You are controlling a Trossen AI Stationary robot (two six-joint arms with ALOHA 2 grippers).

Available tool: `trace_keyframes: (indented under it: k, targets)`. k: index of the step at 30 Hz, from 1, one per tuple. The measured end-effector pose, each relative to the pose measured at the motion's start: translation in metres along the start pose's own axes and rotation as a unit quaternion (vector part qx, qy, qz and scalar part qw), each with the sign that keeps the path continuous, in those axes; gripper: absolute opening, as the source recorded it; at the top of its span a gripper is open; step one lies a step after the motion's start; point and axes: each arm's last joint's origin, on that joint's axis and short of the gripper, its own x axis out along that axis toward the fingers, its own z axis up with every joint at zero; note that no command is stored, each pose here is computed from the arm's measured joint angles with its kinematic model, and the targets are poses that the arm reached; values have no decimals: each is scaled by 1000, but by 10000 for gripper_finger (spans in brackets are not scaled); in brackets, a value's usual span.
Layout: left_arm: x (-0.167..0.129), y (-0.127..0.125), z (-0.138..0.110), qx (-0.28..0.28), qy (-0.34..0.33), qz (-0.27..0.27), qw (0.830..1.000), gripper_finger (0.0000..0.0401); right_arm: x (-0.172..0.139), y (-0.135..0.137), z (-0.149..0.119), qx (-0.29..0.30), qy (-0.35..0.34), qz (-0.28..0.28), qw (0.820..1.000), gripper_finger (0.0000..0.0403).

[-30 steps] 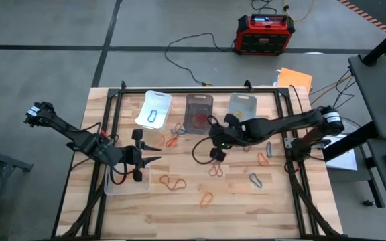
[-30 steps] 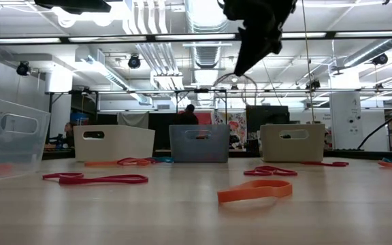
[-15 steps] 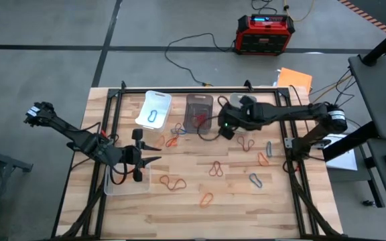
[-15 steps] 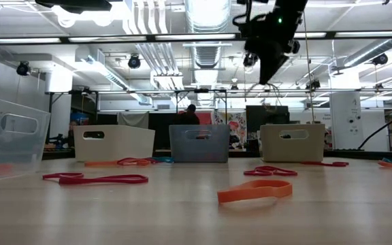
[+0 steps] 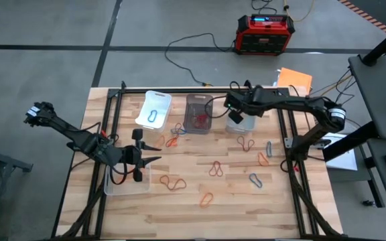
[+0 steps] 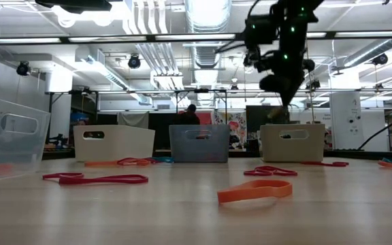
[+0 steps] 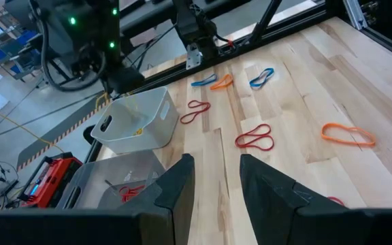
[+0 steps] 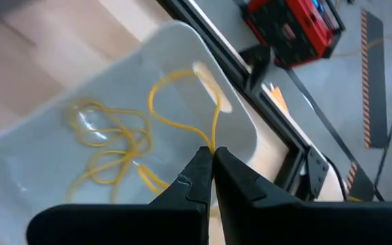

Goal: Sort rubber bands into baskets
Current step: Put the yellow rubber band into the gray bin

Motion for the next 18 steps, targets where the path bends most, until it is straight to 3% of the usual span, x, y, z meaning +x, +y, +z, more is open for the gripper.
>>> trace_keyframes:
  k: [9, 18]
  targets:
    - [0, 0, 0, -2, 0, 0, 1000, 103, 38, -3, -18, 13, 22, -31, 999, 9]
    - [0, 0, 0, -5, 0, 0, 1000, 103, 51, 1, -24, 31, 7, -36, 999, 14]
